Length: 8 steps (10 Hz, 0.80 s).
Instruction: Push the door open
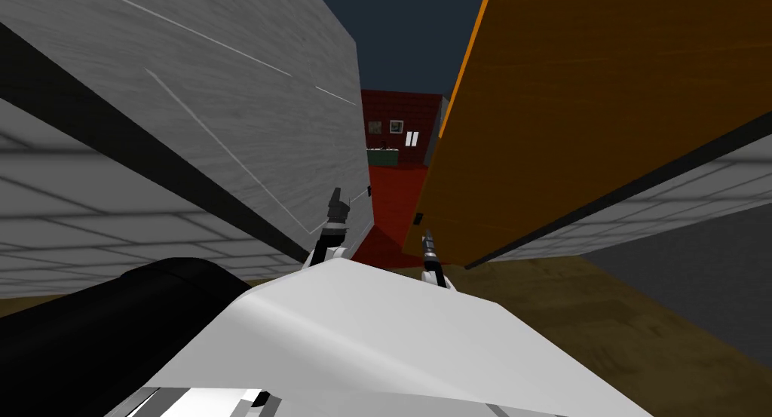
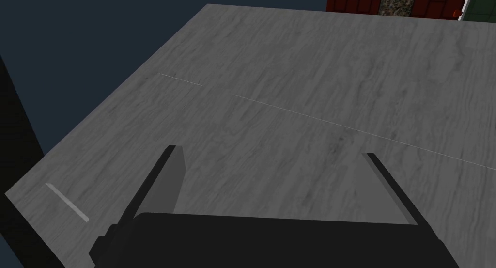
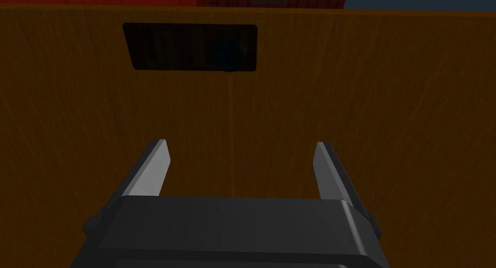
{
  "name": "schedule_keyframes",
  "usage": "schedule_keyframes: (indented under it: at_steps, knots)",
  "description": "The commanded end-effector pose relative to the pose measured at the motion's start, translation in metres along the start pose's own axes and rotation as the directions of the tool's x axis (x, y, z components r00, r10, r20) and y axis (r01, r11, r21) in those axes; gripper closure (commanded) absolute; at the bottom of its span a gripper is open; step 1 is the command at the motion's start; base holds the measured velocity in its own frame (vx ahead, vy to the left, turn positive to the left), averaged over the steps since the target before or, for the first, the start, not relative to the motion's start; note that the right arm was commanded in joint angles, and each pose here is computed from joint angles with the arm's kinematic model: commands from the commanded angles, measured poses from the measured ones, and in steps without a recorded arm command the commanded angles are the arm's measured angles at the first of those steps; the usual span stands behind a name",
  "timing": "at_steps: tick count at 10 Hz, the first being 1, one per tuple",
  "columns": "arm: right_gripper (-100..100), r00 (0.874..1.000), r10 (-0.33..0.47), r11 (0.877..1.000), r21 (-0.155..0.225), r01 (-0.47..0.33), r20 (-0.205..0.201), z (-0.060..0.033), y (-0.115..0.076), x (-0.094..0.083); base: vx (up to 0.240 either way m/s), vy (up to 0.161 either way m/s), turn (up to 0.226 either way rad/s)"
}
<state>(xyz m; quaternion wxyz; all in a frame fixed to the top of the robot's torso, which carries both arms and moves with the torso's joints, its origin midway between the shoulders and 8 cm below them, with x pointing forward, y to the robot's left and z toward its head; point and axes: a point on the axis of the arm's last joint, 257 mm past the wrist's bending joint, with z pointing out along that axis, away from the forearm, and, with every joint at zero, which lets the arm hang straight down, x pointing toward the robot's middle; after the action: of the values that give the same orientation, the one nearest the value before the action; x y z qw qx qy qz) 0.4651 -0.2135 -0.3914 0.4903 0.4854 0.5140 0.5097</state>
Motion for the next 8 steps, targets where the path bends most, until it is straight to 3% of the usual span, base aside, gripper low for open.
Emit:
schedule_keyframes:
  at_steps: [1,8]
  knots:
    - [-100,1.0,-0.002,1.0,-0.002,0.002,0.002,-0.0001,0.0001,-0.0016,0.156,0.009,0.022]
    - [-100,1.0,-0.003,1.0,-0.012,0.003,0.021,-0.0034,-0.0001,-0.0075,0.19,0.012,0.026]
